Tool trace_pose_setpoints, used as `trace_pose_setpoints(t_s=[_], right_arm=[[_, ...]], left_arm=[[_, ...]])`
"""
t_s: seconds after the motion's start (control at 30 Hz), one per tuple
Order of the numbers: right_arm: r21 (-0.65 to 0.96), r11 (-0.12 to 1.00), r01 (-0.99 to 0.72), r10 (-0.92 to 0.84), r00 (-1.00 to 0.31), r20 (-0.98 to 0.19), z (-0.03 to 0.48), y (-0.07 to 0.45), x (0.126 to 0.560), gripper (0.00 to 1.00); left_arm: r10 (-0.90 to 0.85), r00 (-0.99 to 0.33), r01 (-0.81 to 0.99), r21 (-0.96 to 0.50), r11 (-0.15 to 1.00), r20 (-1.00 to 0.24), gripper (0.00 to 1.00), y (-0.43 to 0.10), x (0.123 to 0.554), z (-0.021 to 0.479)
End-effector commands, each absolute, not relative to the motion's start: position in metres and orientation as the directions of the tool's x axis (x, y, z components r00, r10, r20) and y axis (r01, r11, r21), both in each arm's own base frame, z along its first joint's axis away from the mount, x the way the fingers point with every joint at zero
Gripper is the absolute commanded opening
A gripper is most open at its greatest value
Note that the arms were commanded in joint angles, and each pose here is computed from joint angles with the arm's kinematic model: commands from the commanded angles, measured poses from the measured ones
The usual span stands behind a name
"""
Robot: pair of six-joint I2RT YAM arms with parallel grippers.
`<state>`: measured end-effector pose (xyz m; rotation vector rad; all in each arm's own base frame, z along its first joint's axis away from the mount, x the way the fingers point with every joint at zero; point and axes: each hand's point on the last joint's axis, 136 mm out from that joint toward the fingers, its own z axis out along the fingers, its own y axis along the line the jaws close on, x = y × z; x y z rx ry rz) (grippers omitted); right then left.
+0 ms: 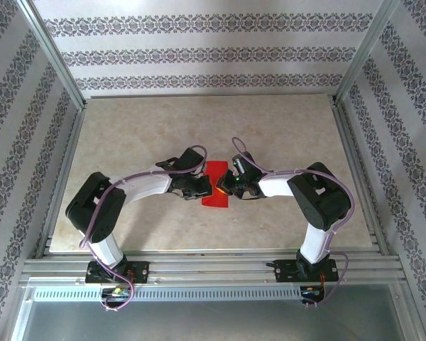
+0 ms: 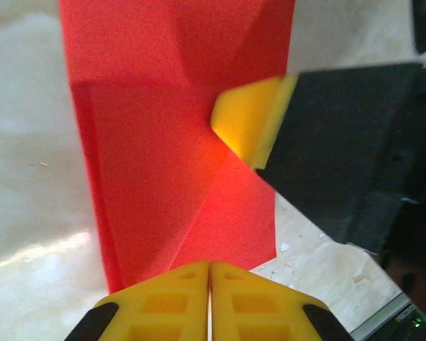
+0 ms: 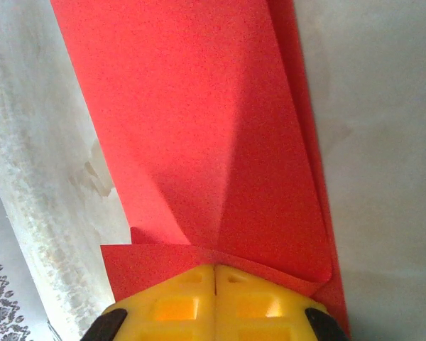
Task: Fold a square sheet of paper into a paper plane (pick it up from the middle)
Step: Fold the triangle a second time at the center of the table.
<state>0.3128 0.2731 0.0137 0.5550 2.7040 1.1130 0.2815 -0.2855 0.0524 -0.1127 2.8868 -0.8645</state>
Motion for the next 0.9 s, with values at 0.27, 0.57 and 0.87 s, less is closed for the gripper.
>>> trace_pose_setpoints(t_s=[0.27, 0.57, 0.87], right_arm=[[0.605, 0.732, 0.312, 0.379, -0.925, 0.019, -0.015, 0.255, 0.292, 0.0], [0.675, 0.705, 0.218, 0.305, -0.952, -0.011, 0.01, 0.271, 0.304, 0.03], [0.713, 0.68, 0.171, 0.293, -0.955, -0.05, 0.031, 0.273, 0.314, 0.05]], left_arm=[[-0.137, -0.989, -0.092, -0.492, 0.866, -0.057, 0.06, -0.286, 0.284, 0.03], [-0.135, -0.989, -0.088, -0.485, 0.87, -0.062, 0.06, -0.286, 0.287, 0.025], [-0.135, -0.99, -0.103, -0.451, 0.886, -0.04, 0.03, -0.278, 0.279, 0.013]])
